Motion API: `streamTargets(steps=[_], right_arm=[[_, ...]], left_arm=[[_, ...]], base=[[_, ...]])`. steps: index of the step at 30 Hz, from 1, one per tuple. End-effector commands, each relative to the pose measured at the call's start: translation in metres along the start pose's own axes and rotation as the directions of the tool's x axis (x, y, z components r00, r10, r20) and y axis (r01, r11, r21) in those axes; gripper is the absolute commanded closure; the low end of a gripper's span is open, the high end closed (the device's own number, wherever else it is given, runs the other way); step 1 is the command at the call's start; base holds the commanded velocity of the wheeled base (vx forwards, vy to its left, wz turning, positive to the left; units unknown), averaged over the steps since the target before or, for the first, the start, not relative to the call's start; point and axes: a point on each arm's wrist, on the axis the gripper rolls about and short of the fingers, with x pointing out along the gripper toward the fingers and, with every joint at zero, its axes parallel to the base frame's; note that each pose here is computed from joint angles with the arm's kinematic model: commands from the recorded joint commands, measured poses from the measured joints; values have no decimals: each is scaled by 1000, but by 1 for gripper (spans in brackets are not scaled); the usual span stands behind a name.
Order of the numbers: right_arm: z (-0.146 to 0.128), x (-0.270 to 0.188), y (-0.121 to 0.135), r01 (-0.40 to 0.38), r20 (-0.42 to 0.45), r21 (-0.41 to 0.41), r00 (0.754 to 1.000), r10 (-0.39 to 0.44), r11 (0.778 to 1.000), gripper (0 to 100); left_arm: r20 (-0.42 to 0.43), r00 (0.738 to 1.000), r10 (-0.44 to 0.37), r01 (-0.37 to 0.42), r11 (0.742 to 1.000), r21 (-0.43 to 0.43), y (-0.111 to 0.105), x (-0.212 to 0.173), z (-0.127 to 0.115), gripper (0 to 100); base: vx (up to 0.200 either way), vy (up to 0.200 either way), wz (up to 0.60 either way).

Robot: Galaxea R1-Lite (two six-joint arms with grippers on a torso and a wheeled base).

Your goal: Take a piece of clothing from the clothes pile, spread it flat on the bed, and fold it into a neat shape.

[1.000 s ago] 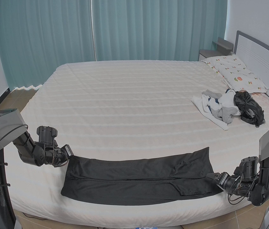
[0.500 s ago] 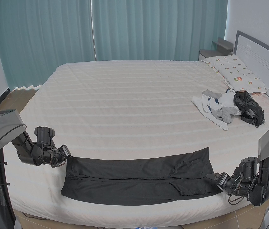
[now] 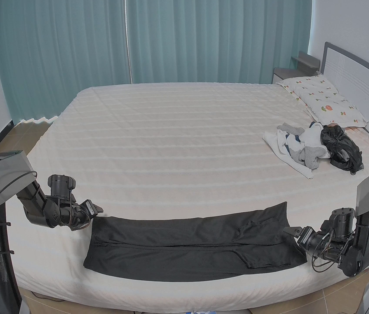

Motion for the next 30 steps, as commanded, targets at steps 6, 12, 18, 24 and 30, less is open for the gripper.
streamTargets(steps=[6, 12, 18, 24, 30], right_arm=[[29, 29, 22, -122, 110, -58, 986, 128, 991, 0], [25, 58, 30, -169, 36, -302, 981, 189, 938, 0], [34, 78, 36, -135, -17, -339, 990, 137, 931, 0], [42, 90, 30, -118, -16, -334, 993, 119, 935, 0], [36, 94, 27, -131, -51, -331, 991, 121, 935, 0]], left_arm=[[7, 1000, -9, 9, 999, -33, 3, -3, 4, 0], [4, 999, -38, 39, 995, -88, 3, -5, 8, 0], [2, 999, -41, 41, 995, -87, 3, -5, 8, 0], [2, 999, -41, 41, 996, -86, 3, -5, 7, 0], [2, 999, -41, 41, 996, -86, 3, -5, 7, 0]], base=[[0, 0, 0], [0, 0, 0], [0, 0, 0], [0, 0, 0], [0, 0, 0]])
